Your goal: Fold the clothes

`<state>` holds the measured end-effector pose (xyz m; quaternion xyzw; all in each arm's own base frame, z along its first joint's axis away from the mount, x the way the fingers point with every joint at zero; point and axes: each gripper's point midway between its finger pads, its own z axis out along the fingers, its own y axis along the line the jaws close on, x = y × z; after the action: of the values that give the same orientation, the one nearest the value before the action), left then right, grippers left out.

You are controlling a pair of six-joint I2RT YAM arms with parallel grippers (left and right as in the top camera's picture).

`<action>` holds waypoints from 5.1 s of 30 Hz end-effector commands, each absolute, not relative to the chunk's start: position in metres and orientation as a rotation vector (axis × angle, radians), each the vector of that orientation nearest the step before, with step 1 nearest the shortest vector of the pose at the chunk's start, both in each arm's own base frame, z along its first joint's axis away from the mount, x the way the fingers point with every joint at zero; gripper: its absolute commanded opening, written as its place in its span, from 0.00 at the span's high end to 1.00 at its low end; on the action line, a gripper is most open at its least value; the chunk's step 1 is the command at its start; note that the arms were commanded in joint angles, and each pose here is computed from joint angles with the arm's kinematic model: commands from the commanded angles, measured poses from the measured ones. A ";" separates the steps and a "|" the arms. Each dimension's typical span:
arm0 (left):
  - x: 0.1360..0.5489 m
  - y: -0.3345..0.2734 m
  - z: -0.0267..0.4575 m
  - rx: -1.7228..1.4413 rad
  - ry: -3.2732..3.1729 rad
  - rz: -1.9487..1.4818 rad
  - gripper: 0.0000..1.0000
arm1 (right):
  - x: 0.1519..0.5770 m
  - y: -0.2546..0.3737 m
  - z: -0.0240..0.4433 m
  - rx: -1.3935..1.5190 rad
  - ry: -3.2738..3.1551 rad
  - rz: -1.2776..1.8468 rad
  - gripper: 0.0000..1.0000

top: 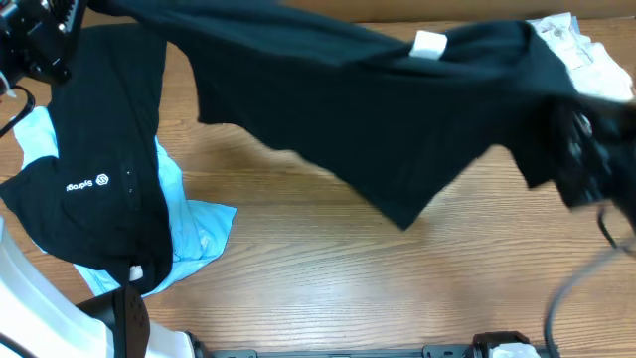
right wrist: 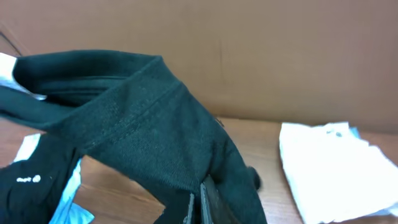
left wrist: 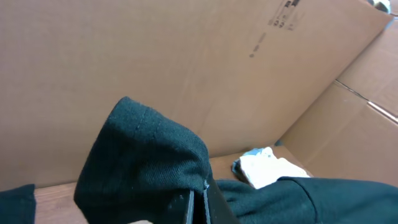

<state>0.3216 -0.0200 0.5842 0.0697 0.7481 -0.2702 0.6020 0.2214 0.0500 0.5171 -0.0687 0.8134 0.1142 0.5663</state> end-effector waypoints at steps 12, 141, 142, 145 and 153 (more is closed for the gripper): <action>0.321 -0.013 0.559 0.125 1.829 -0.581 0.96 | 0.242 0.044 0.498 -0.152 2.002 0.221 0.96; 0.420 -0.102 0.160 0.356 2.872 -0.311 0.00 | 0.460 0.056 0.005 0.209 2.755 0.513 0.44; 0.420 -0.102 0.160 0.356 2.871 -0.311 0.00 | 0.461 0.058 0.002 0.203 2.756 0.520 0.45; 0.421 -0.102 0.160 0.356 2.869 -0.311 0.00 | 0.462 0.065 -0.001 0.191 2.754 0.528 0.56; 0.419 -0.102 0.160 0.350 2.877 -0.313 0.00 | 0.465 0.044 0.013 0.349 2.743 0.534 0.96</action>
<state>0.4211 -0.0991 0.1623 0.1161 0.9810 -0.1004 0.1186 0.4646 0.0618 0.0057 0.0845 0.9641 0.1866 0.1692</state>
